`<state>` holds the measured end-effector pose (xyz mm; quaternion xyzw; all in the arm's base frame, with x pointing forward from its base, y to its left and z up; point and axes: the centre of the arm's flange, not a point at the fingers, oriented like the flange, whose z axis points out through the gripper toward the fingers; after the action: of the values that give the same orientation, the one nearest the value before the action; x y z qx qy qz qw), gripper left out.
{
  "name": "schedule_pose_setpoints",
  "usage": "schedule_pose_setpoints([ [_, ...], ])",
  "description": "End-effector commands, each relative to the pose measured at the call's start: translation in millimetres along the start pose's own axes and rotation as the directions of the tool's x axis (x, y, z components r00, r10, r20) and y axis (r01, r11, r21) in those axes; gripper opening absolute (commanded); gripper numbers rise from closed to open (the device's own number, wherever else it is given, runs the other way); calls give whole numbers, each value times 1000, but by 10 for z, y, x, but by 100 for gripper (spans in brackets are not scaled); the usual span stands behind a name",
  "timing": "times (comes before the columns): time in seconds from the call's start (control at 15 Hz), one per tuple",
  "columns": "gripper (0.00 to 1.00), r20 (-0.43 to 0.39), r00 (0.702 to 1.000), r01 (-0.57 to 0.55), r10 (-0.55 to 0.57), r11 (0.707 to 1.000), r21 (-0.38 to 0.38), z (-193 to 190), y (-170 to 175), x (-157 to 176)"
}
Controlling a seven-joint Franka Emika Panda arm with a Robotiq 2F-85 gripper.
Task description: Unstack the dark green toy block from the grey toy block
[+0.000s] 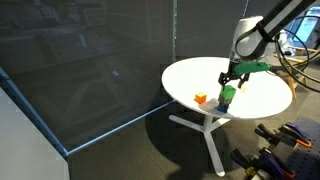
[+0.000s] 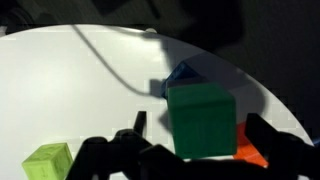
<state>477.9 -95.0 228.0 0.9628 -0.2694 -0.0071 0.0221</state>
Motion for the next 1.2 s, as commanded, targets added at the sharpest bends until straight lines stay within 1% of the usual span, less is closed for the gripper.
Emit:
schedule_pose_setpoints([
  [0.0,100,-4,1000,6,-6,1000,15,22,27,55],
  [0.27,100,1,1000,4,-4,1000,14,46,33,55],
  [0.33,98,3,1000,4,-4,1000,14,54,34,57],
  [0.4,75,4,1000,3,-4,1000,14,59,35,57],
  [0.53,70,6,1000,4,-4,1000,14,67,37,56],
  [0.8,36,10,1000,6,-6,1000,12,62,34,47],
  [1.13,31,6,1000,12,-12,1000,14,-37,24,27],
])
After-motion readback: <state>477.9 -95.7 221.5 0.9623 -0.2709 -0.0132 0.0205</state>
